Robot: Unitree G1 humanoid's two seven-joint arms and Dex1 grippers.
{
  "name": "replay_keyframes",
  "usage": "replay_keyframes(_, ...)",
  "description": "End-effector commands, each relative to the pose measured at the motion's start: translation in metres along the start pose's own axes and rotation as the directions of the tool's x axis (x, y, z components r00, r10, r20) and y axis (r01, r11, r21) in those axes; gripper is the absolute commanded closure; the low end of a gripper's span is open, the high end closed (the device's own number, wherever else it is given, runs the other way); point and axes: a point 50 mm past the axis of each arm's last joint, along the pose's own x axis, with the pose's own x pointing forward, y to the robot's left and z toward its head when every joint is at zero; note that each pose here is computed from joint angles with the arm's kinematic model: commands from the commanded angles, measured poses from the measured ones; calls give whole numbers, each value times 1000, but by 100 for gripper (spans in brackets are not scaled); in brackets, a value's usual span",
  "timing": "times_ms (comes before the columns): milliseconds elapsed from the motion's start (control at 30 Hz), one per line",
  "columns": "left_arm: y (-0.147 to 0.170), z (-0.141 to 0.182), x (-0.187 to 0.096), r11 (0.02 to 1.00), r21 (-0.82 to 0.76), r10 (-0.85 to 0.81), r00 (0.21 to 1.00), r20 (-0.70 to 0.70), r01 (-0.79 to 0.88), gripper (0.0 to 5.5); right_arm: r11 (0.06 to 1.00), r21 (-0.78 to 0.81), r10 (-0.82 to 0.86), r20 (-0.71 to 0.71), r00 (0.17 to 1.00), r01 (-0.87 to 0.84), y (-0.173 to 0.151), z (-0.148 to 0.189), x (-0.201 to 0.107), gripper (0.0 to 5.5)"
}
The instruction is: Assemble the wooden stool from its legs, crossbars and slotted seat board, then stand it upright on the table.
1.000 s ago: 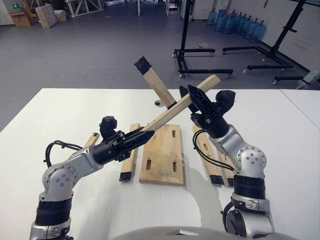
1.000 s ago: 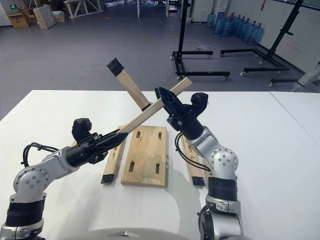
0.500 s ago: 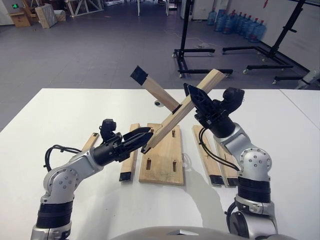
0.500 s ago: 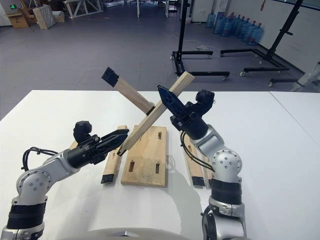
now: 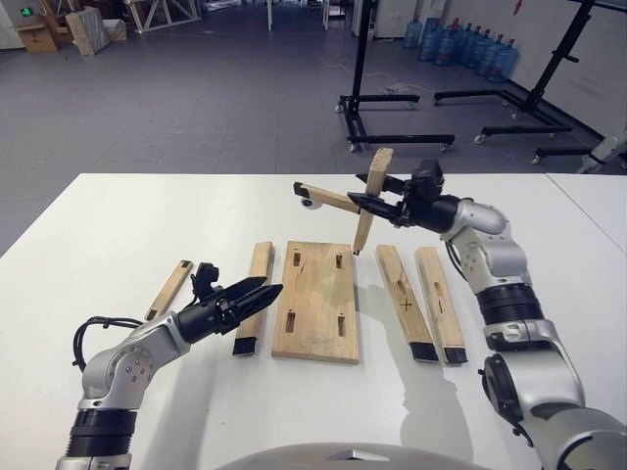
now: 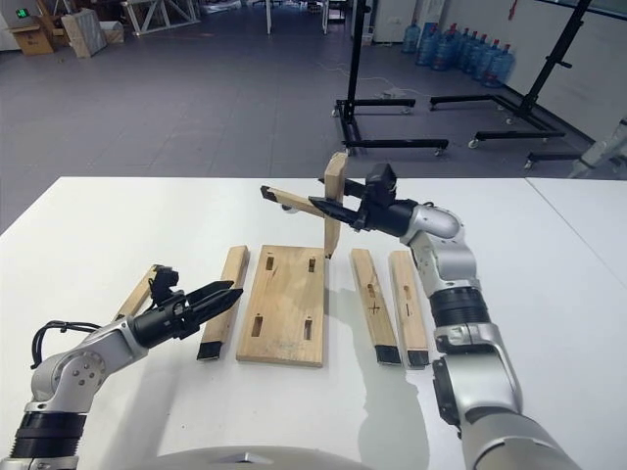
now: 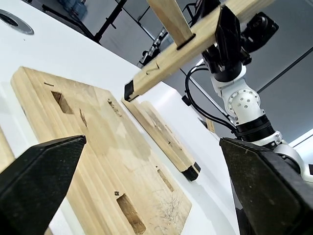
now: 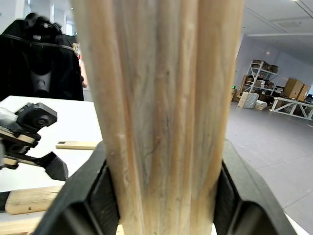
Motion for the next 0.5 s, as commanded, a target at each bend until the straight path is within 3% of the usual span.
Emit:
replay_keyframes(33, 1, 3, 4, 1000, 27, 0, 1000, -8, 1, 49, 998, -55, 42, 30, 999, -40, -1, 2, 12, 345)
replay_keyframes(500, 4, 4, 4, 999, 42, 4, 999, -32, -2, 49, 983, 117, 131, 88, 988, -141, -1, -12, 4, 345)
